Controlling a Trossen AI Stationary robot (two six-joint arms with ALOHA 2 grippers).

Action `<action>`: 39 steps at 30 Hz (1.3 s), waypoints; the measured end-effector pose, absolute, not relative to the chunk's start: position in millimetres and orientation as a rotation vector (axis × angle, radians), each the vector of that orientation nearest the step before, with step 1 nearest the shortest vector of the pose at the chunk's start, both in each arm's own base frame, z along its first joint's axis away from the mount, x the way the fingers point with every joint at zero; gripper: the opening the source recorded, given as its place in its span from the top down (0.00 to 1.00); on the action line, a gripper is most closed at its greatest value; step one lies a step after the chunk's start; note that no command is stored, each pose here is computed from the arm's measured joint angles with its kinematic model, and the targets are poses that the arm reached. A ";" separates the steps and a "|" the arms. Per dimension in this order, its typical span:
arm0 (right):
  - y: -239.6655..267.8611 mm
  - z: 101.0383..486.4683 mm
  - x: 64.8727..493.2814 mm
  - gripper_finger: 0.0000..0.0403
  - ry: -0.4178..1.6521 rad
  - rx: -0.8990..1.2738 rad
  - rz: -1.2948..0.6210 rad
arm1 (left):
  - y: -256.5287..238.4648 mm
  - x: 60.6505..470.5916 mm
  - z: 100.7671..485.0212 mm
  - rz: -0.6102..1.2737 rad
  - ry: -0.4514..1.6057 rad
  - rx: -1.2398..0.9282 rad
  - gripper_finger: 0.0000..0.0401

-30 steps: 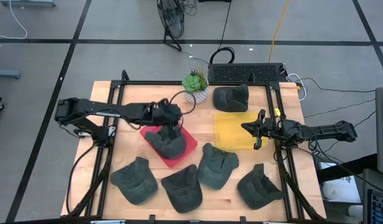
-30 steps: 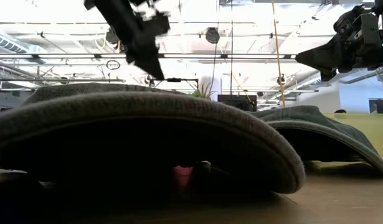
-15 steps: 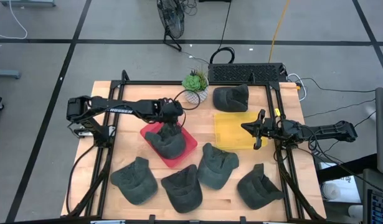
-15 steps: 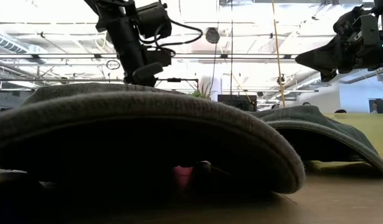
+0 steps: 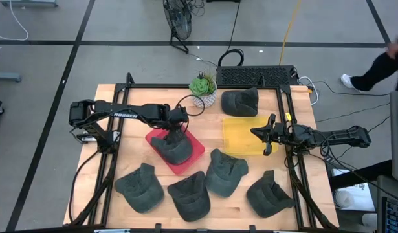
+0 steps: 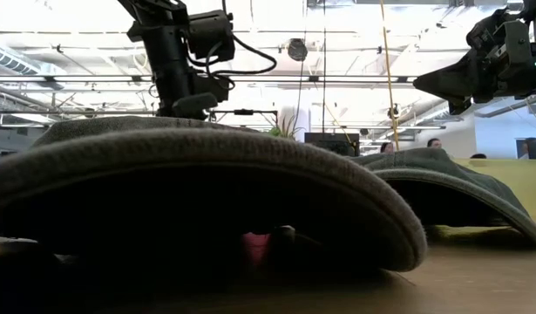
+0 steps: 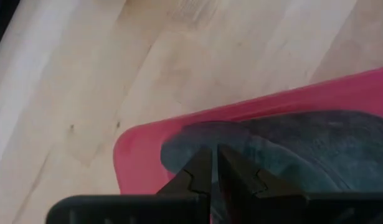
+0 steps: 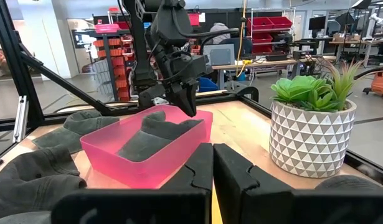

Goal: Pick & Place hat
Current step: Put the top left dark gray cap into the red bin, then put the right dark gray cap into the red bin

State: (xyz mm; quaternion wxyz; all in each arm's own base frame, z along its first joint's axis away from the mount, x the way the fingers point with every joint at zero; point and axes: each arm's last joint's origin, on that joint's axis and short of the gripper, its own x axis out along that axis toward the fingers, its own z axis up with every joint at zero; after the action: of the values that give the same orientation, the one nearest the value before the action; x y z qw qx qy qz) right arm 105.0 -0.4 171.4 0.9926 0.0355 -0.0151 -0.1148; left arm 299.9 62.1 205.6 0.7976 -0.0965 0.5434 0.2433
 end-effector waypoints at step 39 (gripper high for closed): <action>-4.3 168.6 104.0 0.96 -0.005 0.059 -0.369 | 25.7 323.0 297.1 -0.044 0.368 -0.013 0.92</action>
State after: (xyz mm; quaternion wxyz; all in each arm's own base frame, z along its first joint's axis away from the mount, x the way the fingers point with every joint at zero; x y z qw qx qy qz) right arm 104.0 -4.3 168.6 0.9826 0.0291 -0.0026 -0.1836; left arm 323.0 25.7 297.1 0.9828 -0.0066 0.1831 -0.0219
